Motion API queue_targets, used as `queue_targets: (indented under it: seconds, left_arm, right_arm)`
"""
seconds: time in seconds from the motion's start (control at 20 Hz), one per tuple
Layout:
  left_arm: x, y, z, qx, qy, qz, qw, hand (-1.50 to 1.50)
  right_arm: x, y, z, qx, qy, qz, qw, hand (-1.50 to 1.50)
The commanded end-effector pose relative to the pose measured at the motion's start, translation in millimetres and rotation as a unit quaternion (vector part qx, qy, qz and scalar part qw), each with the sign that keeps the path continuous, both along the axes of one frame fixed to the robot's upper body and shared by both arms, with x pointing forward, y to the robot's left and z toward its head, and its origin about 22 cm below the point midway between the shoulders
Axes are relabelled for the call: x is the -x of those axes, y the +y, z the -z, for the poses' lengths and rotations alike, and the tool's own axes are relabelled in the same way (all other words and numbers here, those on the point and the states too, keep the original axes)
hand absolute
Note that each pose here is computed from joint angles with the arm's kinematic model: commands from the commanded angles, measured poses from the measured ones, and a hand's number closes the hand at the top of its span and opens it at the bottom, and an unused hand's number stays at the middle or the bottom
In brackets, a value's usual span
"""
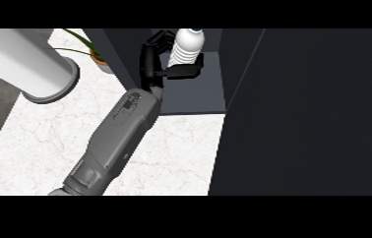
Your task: Pick up the bottled water, place it into the cabinet and close the cabinet
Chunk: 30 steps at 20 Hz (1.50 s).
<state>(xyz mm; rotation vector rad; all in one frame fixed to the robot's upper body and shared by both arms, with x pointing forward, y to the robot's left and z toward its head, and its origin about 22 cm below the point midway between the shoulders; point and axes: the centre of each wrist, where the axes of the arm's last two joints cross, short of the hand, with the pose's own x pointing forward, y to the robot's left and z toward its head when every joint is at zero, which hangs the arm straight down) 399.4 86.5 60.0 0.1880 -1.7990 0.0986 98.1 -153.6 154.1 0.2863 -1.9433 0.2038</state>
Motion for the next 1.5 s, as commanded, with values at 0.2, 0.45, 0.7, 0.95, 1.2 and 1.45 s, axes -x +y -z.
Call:
queue_targets:
  seconds: [0.2,0.45,0.7,0.95,1.2,1.45]
  left_arm:
    - [-14.2,2,22,-0.090,0.028,-0.054,0.9941,1.50]
    - [-19.6,8,29,-0.102,0.040,-0.064,0.9919,1.50]
    - [-25.0,11,29,-0.099,0.047,-0.083,0.9905,1.50]
    - [-21.5,20,45,-0.105,0.061,-0.095,0.9880,1.50]
    - [-15.7,38,63,-0.160,0.059,-0.115,0.9786,-1.50]
    - [-27.6,36,44,-0.214,0.069,-0.137,0.9647,-1.50]
  right_arm:
    - [16,-6,-16,-0.006,-0.012,-0.011,1.000,-1.50]
    - [12,-8,-20,-0.011,-0.027,-0.001,1.000,-1.50]
    - [15,-8,-25,-0.015,-0.018,-0.019,1.000,-1.50]
    - [10,-14,-16,-0.001,-0.018,-0.020,1.000,-1.50]
    - [14,-14,-12,-0.007,-0.021,-0.023,0.999,-1.50]
    - [7,-3,-8,-0.017,-0.026,-0.029,0.999,-1.50]
